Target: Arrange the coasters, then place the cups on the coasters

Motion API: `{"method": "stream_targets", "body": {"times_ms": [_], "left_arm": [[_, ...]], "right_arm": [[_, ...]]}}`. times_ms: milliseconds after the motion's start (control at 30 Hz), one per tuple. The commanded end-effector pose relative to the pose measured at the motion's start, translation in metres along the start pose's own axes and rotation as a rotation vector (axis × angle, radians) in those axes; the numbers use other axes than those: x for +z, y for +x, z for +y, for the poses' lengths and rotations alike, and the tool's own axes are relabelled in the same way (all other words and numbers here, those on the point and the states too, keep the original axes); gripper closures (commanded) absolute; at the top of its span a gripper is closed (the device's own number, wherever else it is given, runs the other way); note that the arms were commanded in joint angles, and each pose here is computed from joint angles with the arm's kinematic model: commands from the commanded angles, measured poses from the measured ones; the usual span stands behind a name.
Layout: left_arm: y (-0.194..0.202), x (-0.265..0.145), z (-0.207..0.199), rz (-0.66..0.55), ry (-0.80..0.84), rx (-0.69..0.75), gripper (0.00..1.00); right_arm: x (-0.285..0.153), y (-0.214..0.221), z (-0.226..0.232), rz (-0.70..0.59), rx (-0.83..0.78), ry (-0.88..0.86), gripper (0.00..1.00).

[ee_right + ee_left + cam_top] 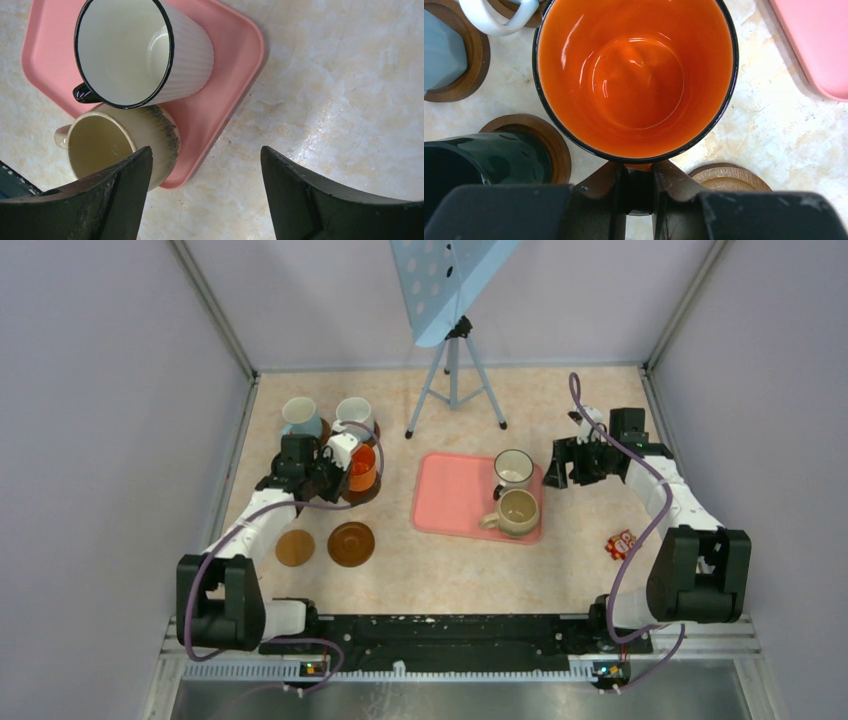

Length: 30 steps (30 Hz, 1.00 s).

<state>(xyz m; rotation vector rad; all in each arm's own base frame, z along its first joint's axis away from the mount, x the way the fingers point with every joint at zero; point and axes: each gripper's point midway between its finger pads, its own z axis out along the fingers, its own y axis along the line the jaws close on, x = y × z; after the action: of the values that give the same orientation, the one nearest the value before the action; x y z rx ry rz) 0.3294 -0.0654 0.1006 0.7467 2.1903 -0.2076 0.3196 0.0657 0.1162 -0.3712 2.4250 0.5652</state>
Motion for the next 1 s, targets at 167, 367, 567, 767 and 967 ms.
{"method": "stream_targets", "body": {"times_ms": [167, 367, 567, 767, 967], "left_arm": [[-0.034, 0.013, 0.018, -0.127, -0.011, 0.087, 1.0], [-0.02, 0.022, 0.023, -0.1, -0.019, 0.096, 1.0], [-0.008, 0.025, 0.025, -0.067, -0.027, 0.101, 1.0], [-0.001, 0.022, 0.022, -0.054, -0.027, 0.107, 0.81], [0.009, 0.023, 0.021, -0.016, -0.023, 0.097, 0.61]], "right_arm": [[-0.01, -0.022, -0.003, -0.05, -0.042, 0.013, 0.22], [-0.011, -0.022, -0.003, -0.051, -0.044, 0.017, 0.22], [-0.011, -0.022, -0.004, -0.05, -0.042, 0.022, 0.22], [-0.01, -0.022, -0.005, -0.051, -0.042, 0.024, 0.21], [-0.009, -0.022, -0.005, -0.05, -0.04, 0.022, 0.21]]}}
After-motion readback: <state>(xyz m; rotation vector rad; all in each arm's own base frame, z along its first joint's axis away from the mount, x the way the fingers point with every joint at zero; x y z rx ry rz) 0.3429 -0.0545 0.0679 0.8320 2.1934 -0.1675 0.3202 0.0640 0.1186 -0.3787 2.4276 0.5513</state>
